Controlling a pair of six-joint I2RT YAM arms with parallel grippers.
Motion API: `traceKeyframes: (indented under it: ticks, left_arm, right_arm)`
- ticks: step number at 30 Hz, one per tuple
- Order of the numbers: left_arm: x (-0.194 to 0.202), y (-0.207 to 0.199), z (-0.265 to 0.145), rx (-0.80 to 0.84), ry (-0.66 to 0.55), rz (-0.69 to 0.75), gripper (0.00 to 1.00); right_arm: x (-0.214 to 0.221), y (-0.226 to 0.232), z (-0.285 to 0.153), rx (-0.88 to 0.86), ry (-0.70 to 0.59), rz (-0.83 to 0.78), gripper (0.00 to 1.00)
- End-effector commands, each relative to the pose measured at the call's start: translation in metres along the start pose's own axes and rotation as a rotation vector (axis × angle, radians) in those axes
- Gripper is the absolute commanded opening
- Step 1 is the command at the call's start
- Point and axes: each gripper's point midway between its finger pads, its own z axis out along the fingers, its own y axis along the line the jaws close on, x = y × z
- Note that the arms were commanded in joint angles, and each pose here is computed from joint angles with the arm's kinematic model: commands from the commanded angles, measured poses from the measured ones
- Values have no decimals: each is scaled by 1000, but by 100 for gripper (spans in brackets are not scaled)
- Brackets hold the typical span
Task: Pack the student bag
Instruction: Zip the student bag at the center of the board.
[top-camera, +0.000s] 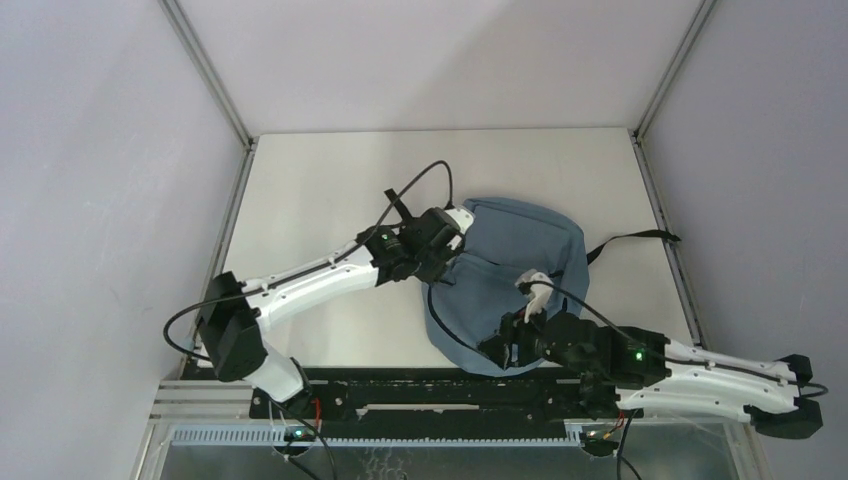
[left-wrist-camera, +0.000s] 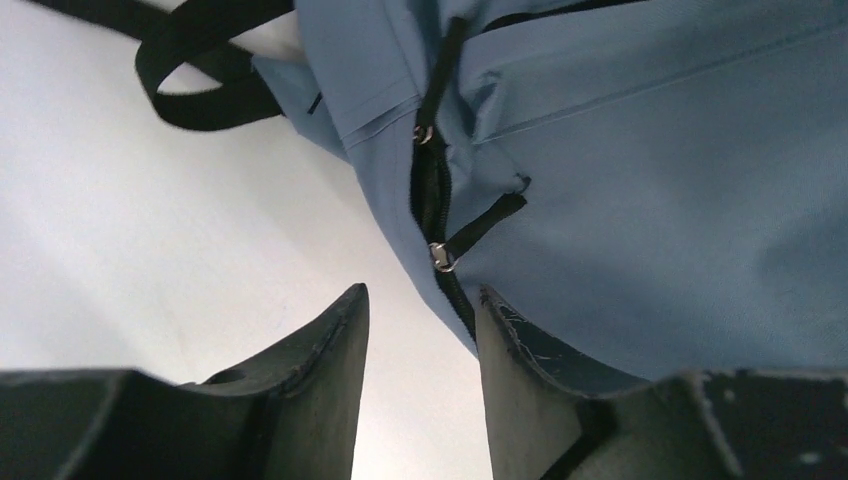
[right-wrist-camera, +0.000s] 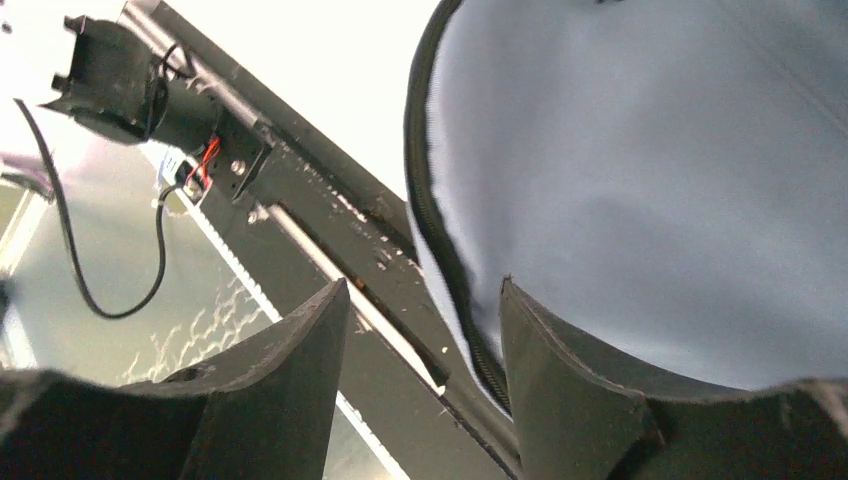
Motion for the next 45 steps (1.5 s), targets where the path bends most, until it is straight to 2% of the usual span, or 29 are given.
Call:
traceKeyframes:
  ticks: [1,6,10,17,21,34,38,45]
  left_arm:
    - [-20,-22,3,57,-91,239,48]
    - [-10,-35,20,54,-60,438,41]
    - [-1,-43,27,64,-19,537,41]
    - [15,-34,44,-43,84,647,42]
    - [15,-26,55,-118,105,666,41]
    - [-15,-12,60,-276,40,642,1]
    - [-22,-6,55,-322,26,628,0]
    - [-25,-7,42,-296,-1,578,0]
  right_arm:
    - [-4,-25,-5,95,-31,74,65]
    - [-12,-34,-11,121,-71,142,66]
    - [-13,-37,-12,129,-80,154,66]
    - [-13,-38,-10,136,-75,148,66]
    - [-13,-38,-7,137,-64,140,66]
    - [-11,-38,-2,139,-39,127,66]
    - [-12,-39,-1,142,-41,128,66]
    - [-10,-39,1,146,-28,130,66]
